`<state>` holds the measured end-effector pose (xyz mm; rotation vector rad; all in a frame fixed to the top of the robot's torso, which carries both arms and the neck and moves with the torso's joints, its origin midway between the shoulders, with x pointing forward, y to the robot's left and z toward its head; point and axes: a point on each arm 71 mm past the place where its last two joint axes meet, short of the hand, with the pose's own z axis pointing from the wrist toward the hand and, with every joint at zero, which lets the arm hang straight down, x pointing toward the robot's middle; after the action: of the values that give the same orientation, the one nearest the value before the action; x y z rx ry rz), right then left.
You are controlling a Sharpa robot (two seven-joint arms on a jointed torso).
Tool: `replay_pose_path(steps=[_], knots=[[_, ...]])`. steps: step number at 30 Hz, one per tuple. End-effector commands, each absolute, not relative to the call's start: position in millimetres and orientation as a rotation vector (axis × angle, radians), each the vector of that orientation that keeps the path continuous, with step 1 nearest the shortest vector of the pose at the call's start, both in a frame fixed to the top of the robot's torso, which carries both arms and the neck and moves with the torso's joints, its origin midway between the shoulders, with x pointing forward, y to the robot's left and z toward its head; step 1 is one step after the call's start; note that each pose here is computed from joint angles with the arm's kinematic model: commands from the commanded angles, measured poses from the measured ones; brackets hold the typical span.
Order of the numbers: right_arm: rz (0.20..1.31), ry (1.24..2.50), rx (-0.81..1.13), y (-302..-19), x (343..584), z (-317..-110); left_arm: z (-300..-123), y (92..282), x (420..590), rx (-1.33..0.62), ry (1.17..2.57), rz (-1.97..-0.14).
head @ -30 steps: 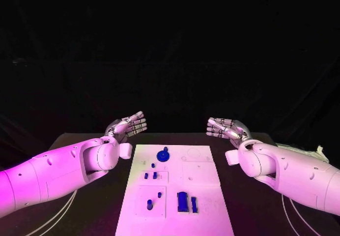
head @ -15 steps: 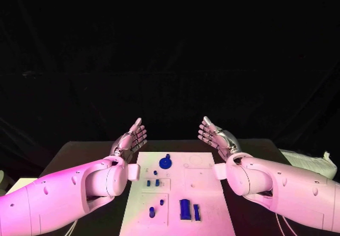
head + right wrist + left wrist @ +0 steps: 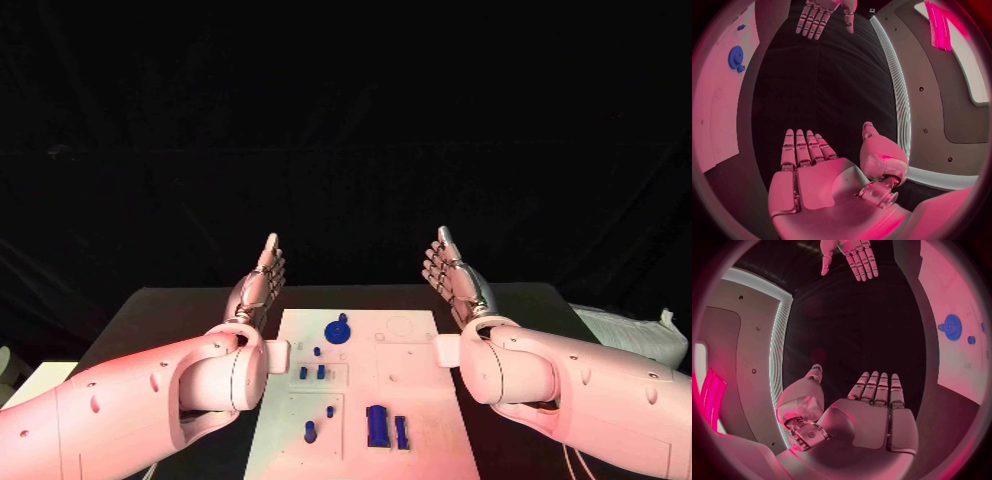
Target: Assemble the parts on the task board
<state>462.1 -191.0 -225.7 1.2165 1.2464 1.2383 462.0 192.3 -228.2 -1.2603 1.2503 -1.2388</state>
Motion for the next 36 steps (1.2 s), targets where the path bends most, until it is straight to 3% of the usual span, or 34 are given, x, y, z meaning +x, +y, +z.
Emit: replay_pose_path(steps=[1, 36], knots=[[1.229, 1.218, 1.209, -192.4, 461.8, -224.2, -224.2, 192.4, 461.8, -1.209, 1.218, -1.229], [1.229, 1.218, 1.209, -192.4, 461.8, -224.2, -224.2, 192.4, 461.8, -1.209, 1.218, -1.229]])
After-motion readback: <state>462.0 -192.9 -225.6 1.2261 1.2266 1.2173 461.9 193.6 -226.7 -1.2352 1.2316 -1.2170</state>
